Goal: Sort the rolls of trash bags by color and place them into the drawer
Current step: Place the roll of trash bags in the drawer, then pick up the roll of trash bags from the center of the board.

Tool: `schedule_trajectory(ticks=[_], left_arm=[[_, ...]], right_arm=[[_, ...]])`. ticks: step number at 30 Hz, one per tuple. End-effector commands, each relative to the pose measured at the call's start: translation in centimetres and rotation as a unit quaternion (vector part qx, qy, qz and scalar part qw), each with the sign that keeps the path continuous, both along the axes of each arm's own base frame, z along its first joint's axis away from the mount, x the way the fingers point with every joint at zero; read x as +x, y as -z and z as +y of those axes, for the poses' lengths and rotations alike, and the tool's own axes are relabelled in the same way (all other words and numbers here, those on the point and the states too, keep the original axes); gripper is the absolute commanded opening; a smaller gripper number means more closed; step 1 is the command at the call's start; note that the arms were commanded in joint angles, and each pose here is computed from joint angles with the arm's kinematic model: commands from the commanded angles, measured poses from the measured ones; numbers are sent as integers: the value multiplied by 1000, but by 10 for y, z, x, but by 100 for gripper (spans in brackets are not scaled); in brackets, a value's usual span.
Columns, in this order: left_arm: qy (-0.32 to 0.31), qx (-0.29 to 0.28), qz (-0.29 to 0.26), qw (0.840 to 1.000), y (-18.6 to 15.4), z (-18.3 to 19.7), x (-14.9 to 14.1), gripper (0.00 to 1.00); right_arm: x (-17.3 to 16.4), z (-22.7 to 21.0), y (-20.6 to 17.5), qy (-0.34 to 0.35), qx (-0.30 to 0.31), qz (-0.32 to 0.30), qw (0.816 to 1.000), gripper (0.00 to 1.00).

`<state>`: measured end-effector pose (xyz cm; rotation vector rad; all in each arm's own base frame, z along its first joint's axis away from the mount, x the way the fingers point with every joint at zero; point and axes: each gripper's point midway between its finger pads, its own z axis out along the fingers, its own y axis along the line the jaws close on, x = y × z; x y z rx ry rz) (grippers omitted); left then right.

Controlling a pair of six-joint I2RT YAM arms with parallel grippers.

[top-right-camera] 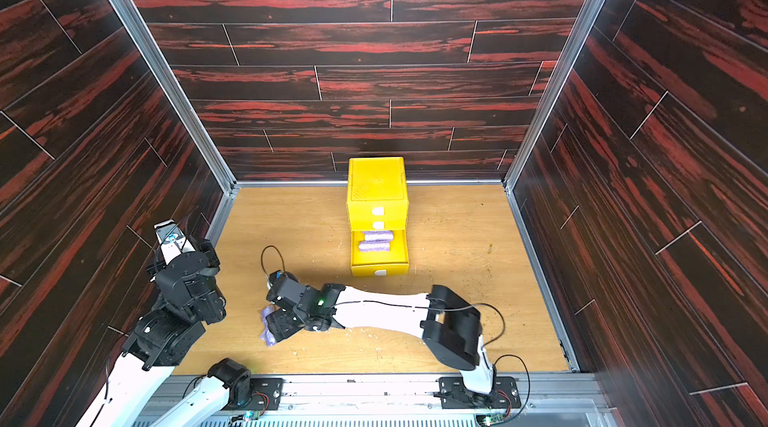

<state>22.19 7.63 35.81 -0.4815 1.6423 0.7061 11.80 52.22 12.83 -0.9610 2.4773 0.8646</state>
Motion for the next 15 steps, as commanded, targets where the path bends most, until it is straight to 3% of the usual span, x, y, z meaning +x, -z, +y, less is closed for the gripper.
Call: schedule_trajectory(ticks=[1, 7, 15], left_arm=[[6, -13, -4, 1000, 9, 2, -4, 73], [10, -20, -31, 999, 9, 5, -12, 77], [20, -20, -24, 999, 14, 3, -8, 78]], right_arm=[[-2, 18, 10, 2, 5, 29, 1000, 75], [-8, 41, 30, -14, -7, 54, 998, 79], [-5, 52, 42, -13, -23, 57, 998, 86]])
